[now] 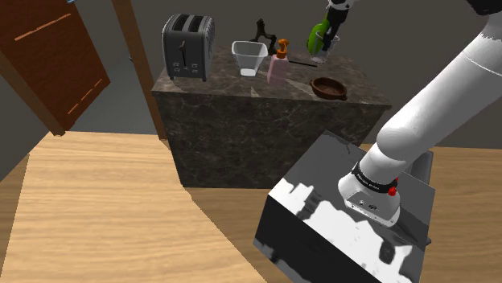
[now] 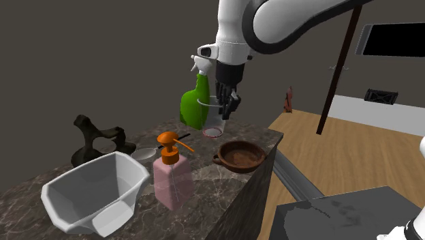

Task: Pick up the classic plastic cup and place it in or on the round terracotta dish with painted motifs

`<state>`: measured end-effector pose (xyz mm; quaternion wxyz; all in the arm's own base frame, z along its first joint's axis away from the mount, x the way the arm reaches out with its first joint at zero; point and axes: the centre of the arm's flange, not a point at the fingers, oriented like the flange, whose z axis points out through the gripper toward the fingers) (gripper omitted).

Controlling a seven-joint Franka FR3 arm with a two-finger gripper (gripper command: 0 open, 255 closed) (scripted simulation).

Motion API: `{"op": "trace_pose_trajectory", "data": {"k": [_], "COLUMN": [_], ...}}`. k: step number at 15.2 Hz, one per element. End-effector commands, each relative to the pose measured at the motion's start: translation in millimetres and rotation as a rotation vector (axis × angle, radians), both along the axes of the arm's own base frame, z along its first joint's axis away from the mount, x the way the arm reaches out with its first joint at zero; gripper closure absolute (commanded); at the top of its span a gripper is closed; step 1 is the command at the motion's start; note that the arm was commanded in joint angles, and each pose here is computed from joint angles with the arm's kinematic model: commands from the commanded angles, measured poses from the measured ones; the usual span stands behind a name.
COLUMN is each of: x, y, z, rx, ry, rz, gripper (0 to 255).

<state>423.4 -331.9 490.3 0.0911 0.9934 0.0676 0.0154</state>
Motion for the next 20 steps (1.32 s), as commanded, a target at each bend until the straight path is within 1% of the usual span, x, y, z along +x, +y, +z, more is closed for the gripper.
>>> {"op": "trace_pose_trajectory", "data": {"k": [1,6,7,20], "x": [-27,-90,-94,-94], "y": [6,19,20,20], "z": [7,19,20,-49], "rx": [-0.001,-0.001,-0.001,-0.001], "ry": [-0.001,-0.001,-0.001,-0.001], "rz": [0.001,0.001,0.001,0.001], "gripper": [255,255,255,255]}}
